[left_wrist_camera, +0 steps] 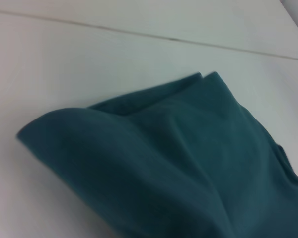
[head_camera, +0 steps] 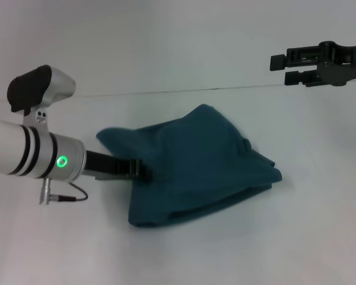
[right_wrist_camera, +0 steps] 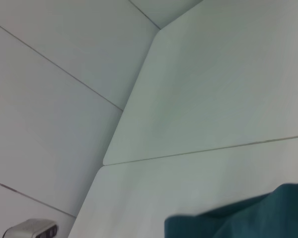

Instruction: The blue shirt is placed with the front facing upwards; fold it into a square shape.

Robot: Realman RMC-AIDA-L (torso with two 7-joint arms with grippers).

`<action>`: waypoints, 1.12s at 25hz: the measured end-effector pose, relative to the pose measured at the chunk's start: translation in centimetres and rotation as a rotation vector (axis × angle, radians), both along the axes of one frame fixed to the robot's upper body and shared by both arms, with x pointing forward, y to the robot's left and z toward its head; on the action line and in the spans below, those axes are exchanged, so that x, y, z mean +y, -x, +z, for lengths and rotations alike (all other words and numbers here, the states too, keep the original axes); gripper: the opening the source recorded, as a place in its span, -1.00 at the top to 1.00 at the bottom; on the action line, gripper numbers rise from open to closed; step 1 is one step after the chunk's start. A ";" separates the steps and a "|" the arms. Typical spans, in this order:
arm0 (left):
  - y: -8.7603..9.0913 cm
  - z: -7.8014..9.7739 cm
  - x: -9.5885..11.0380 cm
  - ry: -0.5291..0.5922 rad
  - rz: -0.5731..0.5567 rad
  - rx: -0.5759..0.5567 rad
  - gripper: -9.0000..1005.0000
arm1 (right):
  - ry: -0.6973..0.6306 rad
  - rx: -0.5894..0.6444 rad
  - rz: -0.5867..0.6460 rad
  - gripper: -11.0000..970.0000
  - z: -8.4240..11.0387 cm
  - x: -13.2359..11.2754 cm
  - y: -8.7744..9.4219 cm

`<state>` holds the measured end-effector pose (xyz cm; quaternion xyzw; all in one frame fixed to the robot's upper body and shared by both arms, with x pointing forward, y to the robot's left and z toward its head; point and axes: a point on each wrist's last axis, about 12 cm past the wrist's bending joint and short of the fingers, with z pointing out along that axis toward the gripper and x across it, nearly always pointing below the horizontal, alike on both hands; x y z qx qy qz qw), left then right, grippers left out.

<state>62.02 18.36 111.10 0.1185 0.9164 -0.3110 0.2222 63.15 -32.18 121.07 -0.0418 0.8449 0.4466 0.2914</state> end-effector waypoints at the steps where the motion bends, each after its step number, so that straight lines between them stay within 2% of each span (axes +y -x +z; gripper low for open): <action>1: 0.3 0.1 0.2 0.006 -0.015 0.013 0.79 | -0.001 0.002 0.001 -0.61 0.0 0.0 0.0; 5: 2.1 0.1 1.8 0.023 -0.052 0.061 0.79 | -0.006 0.007 0.005 -0.61 -0.1 0.1 0.0; 6: 2.9 0.2 3.1 0.023 -0.045 0.073 0.79 | -0.006 0.007 0.005 -0.61 -0.1 0.1 0.0; 7: 2.9 0.2 3.1 0.023 -0.045 0.073 0.79 | -0.006 0.008 0.005 -0.61 -0.1 0.1 0.0; 10: 3.3 0.4 5.1 0.019 -0.011 0.080 0.79 | -0.007 0.008 0.002 -0.61 -0.2 0.1 0.0; 15: 2.2 0.1 7.6 -0.016 0.054 0.092 0.80 | -0.008 0.009 0.004 -0.60 -0.3 0.2 0.0; 22: 1.7 -0.6 8.4 -0.017 0.102 0.090 0.80 | -0.012 0.015 0.013 -0.60 -0.5 0.4 0.2; 28: 2.2 0.3 9.0 -0.008 0.116 0.063 0.73 | -0.013 0.016 0.009 -0.59 -0.5 0.3 0.2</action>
